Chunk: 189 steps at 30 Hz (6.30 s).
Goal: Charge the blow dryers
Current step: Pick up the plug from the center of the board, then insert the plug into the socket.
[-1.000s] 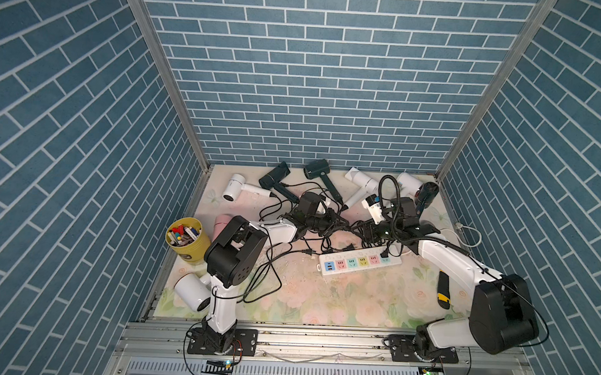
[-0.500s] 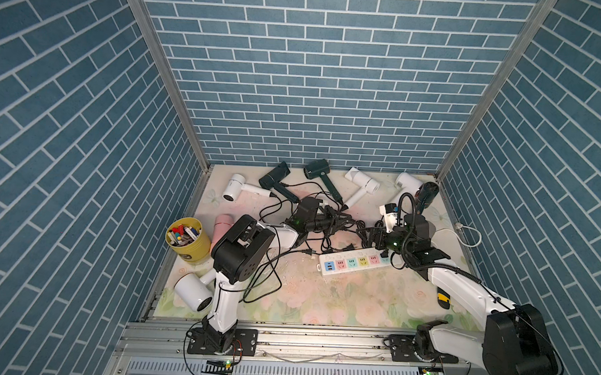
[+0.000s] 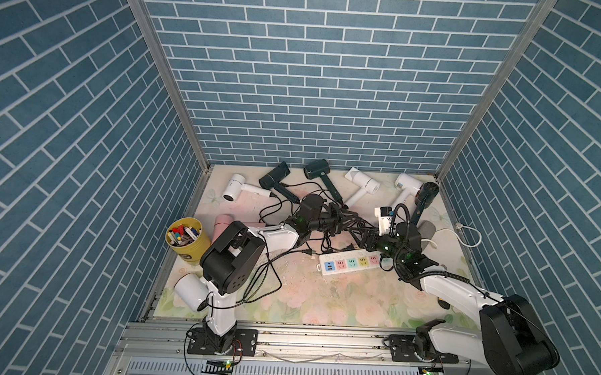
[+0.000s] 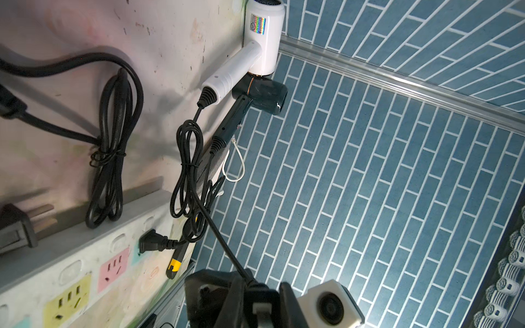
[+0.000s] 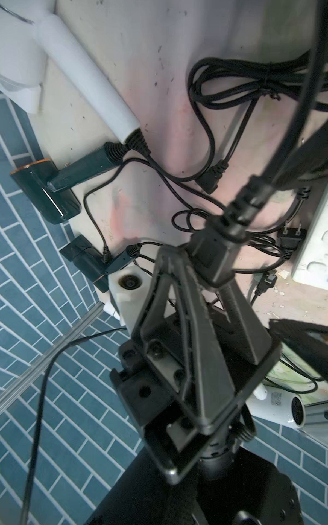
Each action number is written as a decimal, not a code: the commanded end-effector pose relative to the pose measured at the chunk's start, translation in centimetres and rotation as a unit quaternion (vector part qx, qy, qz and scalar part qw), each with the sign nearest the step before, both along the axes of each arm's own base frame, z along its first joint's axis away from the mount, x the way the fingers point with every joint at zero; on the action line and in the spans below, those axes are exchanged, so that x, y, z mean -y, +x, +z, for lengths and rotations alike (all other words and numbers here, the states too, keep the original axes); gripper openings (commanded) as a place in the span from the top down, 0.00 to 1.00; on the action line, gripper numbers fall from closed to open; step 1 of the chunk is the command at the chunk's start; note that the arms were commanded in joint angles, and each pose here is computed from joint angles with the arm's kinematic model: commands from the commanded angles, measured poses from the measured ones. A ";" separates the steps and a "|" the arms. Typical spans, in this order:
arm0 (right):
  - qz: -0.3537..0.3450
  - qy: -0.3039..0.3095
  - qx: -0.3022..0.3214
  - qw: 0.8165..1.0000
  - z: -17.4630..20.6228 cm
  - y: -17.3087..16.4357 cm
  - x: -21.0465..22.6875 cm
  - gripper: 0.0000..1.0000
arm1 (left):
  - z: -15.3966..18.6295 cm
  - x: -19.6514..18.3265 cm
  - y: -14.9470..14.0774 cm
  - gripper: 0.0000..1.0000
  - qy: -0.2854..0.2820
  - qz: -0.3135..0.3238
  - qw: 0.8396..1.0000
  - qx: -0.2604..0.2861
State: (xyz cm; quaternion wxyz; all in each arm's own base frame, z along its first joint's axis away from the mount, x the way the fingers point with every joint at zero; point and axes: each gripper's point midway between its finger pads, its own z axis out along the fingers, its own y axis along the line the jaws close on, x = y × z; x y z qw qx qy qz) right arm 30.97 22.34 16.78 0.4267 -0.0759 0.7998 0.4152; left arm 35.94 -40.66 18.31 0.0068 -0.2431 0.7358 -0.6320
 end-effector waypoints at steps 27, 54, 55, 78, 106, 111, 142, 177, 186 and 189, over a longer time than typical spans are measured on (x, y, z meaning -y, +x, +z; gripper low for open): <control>0.036 0.144 0.105 0.983 4.0 1.4 0.3 0.42 | 3.1 0.0 -2.3 0.87 -0.108 -0.025 0.993 -0.041; 0.075 0.202 0.102 0.971 6.2 0.8 0.7 0.33 | 3.0 -1.1 -2.3 0.88 -0.139 -0.024 0.989 -0.043; 0.075 0.203 0.105 0.971 6.4 0.7 0.8 0.32 | 3.0 -1.1 -2.2 0.88 -0.142 -0.024 0.989 -0.043; 0.095 0.226 0.107 0.964 8.8 1.0 0.4 0.66 | 2.1 -1.3 -2.5 0.88 -0.158 -0.027 0.986 -0.051; -0.133 -0.132 -0.087 0.979 -0.6 0.4 5.1 1.00 | -1.1 -12.8 -2.2 0.19 0.260 -0.039 0.957 0.125; -0.176 -0.219 -0.100 0.955 -1.9 -0.7 6.5 1.00 | -1.7 -15.7 -2.3 0.19 0.353 -0.033 0.919 0.172; -0.380 -0.350 -0.143 0.844 -7.1 -1.7 8.0 1.00 | -4.5 -22.8 -2.7 0.19 0.487 0.043 0.843 0.224; -0.400 -0.383 -0.168 0.816 -8.5 -3.4 7.9 1.00 | -5.3 -22.4 -2.6 0.19 0.483 0.035 0.848 0.215; -0.414 -0.388 -0.160 0.808 -8.8 -3.5 8.6 1.00 | -5.6 -22.2 -2.6 0.19 0.481 0.031 0.850 0.213; -0.416 -0.386 -0.159 0.808 -9.0 -3.4 8.5 1.00 | -5.6 -22.2 -2.5 0.19 0.481 0.032 0.850 0.214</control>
